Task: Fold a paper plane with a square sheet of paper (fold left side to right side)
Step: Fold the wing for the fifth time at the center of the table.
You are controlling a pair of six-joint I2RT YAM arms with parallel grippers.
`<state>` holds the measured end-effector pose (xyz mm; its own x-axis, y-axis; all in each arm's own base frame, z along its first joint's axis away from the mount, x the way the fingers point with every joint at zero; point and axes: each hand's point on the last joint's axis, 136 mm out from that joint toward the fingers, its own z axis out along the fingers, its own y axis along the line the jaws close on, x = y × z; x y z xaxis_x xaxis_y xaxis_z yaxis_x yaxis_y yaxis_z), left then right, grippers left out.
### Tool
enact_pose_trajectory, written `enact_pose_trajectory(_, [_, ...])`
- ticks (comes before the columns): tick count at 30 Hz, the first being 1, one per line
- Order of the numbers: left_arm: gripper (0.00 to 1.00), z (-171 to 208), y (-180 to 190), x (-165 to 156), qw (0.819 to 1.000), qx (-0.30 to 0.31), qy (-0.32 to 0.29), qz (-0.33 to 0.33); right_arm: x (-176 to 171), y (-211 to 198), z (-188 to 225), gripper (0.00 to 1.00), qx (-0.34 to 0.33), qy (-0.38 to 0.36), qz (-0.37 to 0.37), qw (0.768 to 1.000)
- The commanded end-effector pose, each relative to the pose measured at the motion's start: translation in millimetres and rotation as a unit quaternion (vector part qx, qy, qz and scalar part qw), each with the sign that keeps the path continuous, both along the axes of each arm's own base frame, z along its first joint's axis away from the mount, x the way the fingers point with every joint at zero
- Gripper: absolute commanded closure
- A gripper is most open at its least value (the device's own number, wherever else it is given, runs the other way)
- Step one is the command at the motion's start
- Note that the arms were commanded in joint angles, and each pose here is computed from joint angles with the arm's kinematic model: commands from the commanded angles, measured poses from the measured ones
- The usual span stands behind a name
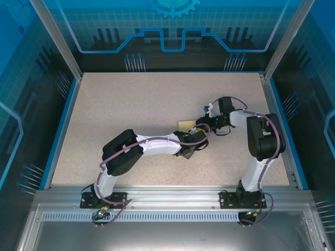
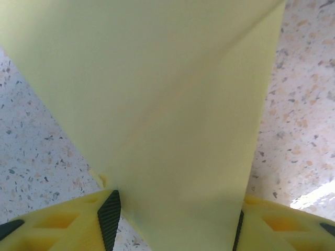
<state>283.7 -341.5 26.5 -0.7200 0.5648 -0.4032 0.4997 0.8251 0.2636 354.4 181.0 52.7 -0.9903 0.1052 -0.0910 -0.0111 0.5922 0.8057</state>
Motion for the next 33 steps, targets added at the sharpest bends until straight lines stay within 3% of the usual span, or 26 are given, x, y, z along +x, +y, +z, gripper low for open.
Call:
enact_pose_trajectory(1, [0.37, 19.3, -6.5, -4.5, 1.000, -0.002, -0.011, -0.010, -2.2, 5.5, -2.8, 0.91, -0.001, 0.013, 0.010, 1.000])
enact_pose_trajectory(8, [0.35, 23.2, -11.6, -5.3, 0.999, 0.020, -0.027, -0.019, -2.1, 5.0, -2.2, 0.94, -0.003, 0.014, 0.008, 1.000])
enact_pose_trajectory(21, [0.56, 3.1, -10.0, -3.5, 0.999, 0.046, -0.018, -0.013, -5.2, 6.9, -4.8, 0.94, -0.004, 0.020, 0.013, 1.000])
enact_pose_trajectory(33, [0.63, -3.8, -4.5, -0.2, 0.999, 0.042, -0.007, 0.003, -4.9, 7.5, -4.4, 0.93, -0.005, 0.020, 0.015, 1.000])
